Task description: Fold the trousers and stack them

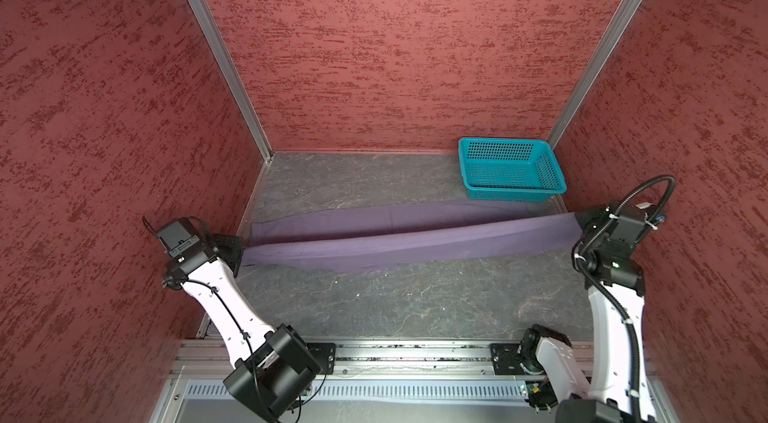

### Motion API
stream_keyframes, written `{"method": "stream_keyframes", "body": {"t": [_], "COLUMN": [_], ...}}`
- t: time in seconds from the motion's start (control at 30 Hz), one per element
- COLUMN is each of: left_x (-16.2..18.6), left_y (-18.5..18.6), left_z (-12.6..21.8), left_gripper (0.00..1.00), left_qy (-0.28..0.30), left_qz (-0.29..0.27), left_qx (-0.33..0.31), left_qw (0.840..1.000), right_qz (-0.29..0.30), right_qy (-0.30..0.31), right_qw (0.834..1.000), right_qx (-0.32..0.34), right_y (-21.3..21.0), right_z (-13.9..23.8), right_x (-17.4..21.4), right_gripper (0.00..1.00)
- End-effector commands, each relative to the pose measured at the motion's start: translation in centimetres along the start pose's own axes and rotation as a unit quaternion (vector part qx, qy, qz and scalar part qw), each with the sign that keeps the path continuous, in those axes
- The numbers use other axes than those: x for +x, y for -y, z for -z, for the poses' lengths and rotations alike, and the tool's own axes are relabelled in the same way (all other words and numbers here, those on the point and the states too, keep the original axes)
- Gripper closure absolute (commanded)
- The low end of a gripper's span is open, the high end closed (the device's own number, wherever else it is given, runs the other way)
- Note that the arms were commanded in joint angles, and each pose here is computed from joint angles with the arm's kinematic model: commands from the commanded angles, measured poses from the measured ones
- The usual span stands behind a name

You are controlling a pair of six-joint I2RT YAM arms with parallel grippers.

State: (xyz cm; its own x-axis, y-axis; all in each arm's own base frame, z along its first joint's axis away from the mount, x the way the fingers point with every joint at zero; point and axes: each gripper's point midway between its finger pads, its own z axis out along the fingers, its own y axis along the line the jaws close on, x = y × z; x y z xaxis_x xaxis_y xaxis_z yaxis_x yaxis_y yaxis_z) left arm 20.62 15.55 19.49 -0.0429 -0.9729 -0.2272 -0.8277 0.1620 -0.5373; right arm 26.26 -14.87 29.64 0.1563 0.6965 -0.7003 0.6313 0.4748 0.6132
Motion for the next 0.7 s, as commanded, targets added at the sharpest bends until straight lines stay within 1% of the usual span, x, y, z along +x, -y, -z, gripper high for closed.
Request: {"method": "stream_keyframes", "body": {"t": [0.0, 0.17, 0.3, 0.43, 0.5, 0.67], "left_x": [-1.5, -1.9, -2.6, -2.8, -2.3, -1.6], "left_y": [0.7, 1.1, 1.3, 1.7, 2.5, 4.8], "left_z": [0.7, 0.3, -0.1, -1.0, -1.8, -3.7], "left_gripper": [1.00, 1.00, 1.00, 1.00, 1.00, 1.00], "left_qy": [0.028, 0.025, 0.029, 0.022, 0.010, 0.008], "left_qz": [-0.023, -0.017, -0.010, -0.005, -0.009, -0.035], "left_qx": [0.019, 0.023, 0.021, 0.020, 0.026, 0.015], "left_qw": [0.999, 0.999, 0.999, 1.000, 1.000, 0.999], "right_qz": [0.000, 0.000, 0.001, -0.012, -0.022, -0.032], "right_qy": [0.038, 0.030, 0.016, -0.003, -0.009, -0.042], "right_qw": [0.998, 0.998, 0.998, 0.999, 0.999, 0.998], "right_qx": [0.041, 0.053, 0.060, 0.049, 0.031, 0.033], "right_y": [2.0, 3.2, 3.4, 2.7, 2.0, 1.6], "right_z": [1.0, -0.2, -2.4, -5.0, -6.2, -9.9], "right_x": [-1.3, -0.1, 0.7, 1.6, 2.0, 3.6], "right_gripper": [1.00, 1.00, 1.00, 1.00, 1.00, 1.00]}}
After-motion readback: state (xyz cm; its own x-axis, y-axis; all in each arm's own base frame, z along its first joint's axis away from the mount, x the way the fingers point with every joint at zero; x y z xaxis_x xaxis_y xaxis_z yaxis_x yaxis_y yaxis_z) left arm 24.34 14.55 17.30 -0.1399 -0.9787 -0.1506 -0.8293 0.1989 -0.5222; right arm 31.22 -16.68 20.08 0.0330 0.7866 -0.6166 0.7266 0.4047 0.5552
